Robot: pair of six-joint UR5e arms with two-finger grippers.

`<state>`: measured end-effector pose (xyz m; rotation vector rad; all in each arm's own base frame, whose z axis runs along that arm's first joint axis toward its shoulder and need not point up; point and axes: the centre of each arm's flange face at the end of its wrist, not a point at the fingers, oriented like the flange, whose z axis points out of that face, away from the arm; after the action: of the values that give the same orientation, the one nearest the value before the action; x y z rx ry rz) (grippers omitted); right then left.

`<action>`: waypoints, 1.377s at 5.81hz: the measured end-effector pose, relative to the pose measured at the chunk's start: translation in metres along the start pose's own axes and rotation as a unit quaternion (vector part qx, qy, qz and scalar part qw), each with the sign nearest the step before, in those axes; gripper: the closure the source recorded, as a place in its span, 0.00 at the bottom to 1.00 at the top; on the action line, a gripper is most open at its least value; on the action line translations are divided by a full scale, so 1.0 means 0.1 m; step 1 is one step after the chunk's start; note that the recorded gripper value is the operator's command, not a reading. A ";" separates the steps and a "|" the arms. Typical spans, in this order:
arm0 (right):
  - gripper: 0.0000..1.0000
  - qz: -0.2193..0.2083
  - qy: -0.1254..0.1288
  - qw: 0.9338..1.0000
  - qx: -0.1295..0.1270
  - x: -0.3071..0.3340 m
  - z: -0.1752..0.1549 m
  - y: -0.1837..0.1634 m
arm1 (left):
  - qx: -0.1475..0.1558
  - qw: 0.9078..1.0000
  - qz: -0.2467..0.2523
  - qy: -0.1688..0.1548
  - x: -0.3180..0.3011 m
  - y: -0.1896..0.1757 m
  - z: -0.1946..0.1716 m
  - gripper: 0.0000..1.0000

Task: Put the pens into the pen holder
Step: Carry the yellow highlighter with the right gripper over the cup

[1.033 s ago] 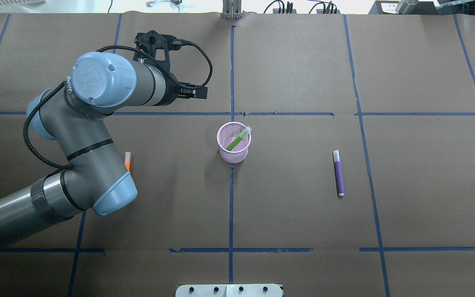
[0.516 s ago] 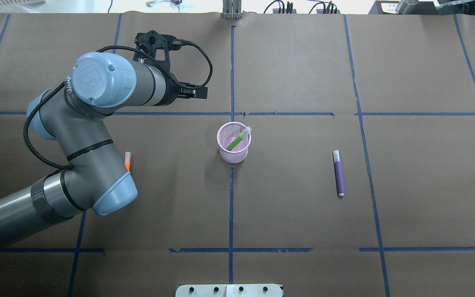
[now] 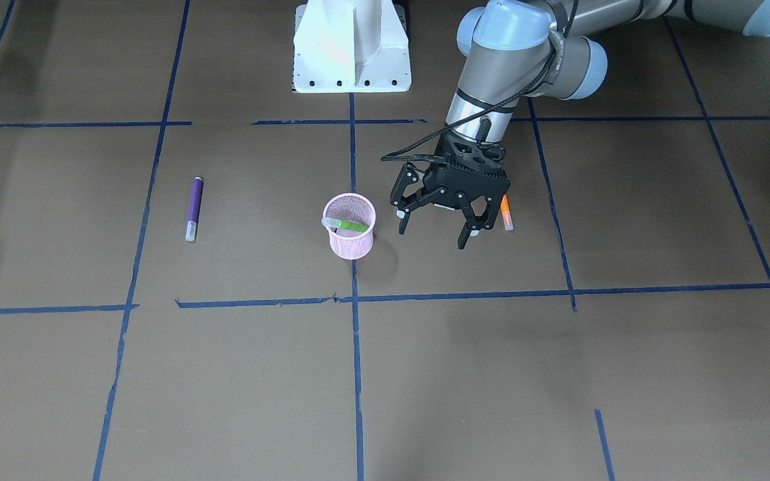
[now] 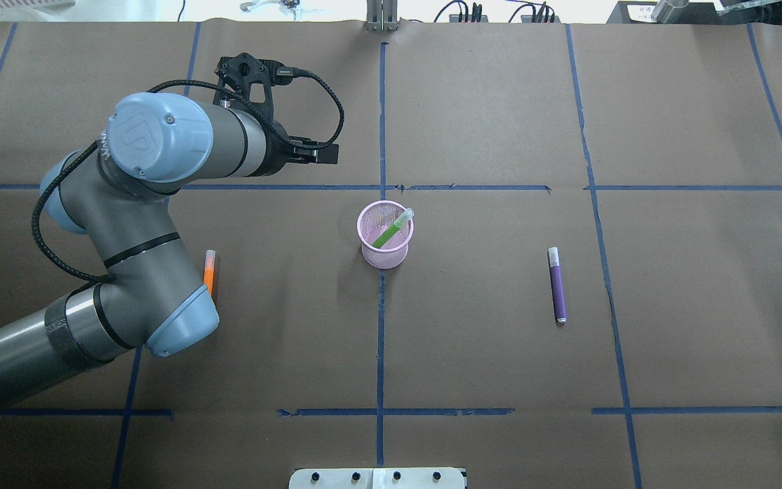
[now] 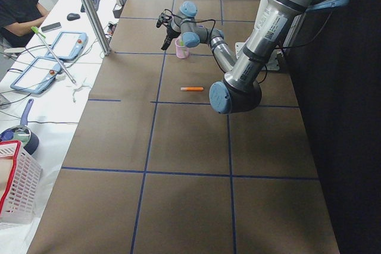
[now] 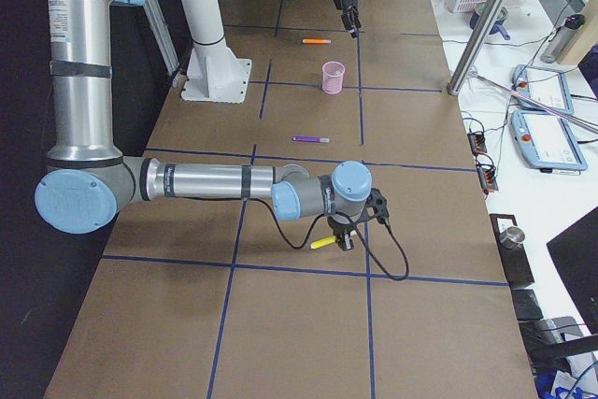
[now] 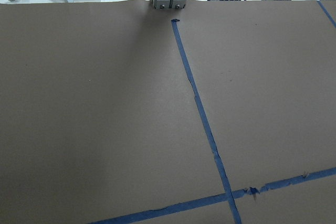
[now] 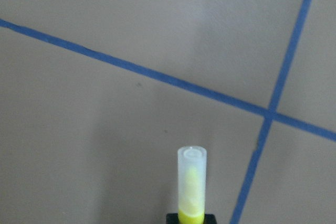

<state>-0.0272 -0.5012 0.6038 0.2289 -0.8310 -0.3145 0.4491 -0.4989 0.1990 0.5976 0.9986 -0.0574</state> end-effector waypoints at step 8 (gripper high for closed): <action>1.00 0.069 -0.094 0.962 0.247 -5.40 -0.01 -2.00 | -0.011 1.000 0.004 -0.017 -0.28 0.16 0.10 0.00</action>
<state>-0.4046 -0.4921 0.1683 0.6110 -1.1020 0.0097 0.4461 -0.4966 0.2323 0.5798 0.9632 -0.0485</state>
